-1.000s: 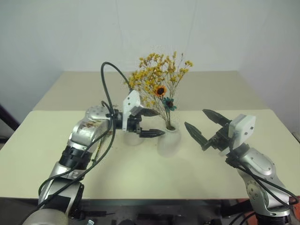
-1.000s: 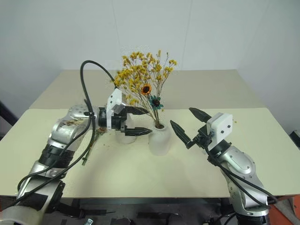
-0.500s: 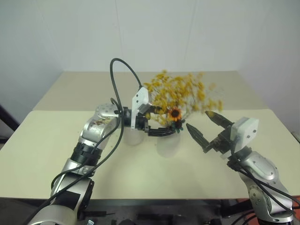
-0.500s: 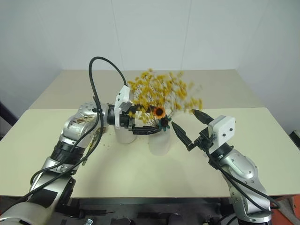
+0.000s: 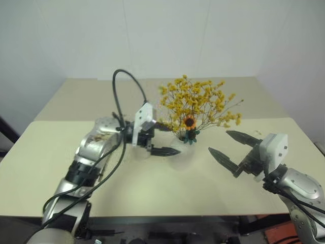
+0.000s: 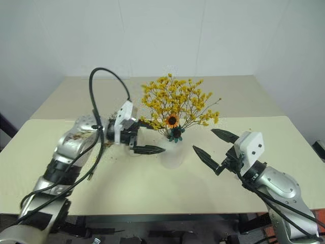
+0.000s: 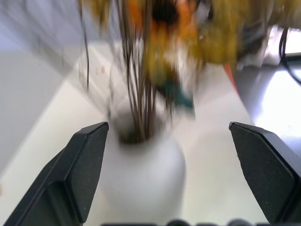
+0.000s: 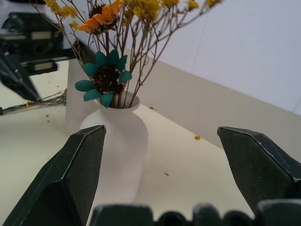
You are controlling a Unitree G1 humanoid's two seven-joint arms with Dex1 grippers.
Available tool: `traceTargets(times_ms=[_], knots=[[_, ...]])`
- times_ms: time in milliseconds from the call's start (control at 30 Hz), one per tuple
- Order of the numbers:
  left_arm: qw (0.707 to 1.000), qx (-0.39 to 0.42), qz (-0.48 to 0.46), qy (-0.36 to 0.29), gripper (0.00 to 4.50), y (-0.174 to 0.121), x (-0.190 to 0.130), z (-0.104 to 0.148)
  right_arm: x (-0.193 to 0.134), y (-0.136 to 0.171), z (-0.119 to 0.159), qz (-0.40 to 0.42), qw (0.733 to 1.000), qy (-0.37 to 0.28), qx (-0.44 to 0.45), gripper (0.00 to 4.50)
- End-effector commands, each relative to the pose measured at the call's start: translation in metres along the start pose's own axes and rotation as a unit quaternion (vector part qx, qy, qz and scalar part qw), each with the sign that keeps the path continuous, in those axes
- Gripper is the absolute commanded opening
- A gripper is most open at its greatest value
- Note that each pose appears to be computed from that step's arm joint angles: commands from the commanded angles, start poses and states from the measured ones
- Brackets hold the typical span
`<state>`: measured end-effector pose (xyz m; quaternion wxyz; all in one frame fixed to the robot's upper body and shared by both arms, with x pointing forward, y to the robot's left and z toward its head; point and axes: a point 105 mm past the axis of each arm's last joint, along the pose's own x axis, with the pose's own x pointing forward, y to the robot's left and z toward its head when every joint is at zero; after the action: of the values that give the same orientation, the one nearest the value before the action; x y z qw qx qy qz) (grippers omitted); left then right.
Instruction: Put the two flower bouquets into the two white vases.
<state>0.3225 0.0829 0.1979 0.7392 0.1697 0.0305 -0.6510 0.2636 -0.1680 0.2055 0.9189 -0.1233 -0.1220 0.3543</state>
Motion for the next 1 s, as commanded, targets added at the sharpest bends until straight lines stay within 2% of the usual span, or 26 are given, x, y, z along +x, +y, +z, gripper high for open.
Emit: traceTargets(times_ms=[33, 333, 600, 767, 933, 1000], knots=[[0.999, 0.02, 0.028, 0.004, 4.5, 0.0, -0.021, 0.006, -0.003, 0.01, 0.009, 0.036, 0.999, 0.006, -0.01, 4.47], [0.996, 0.003, 0.086, 0.025, 4.5, -0.014, -0.072, -0.002, -0.004, 0.041, 0.0, 0.122, 0.991, 0.058, 0.004, 4.47], [0.981, -0.051, 0.17, 0.075, 4.5, -0.022, -0.098, -0.016, 0.004, 0.059, 0.001, 0.178, 0.981, 0.079, -0.01, 4.47], [0.953, -0.101, 0.255, 0.127, 4.5, -0.015, -0.112, -0.034, 0.018, 0.066, 0.007, 0.199, 0.976, 0.081, -0.024, 4.47], [0.928, -0.155, 0.309, 0.137, 4.5, -0.003, -0.111, -0.04, 0.03, 0.062, 0.007, 0.203, 0.974, 0.087, -0.043, 4.47], [0.911, -0.182, 0.332, 0.163, 4.5, 0.005, -0.111, -0.046, 0.035, 0.06, 0.006, 0.206, 0.974, 0.083, -0.047, 4.47]])
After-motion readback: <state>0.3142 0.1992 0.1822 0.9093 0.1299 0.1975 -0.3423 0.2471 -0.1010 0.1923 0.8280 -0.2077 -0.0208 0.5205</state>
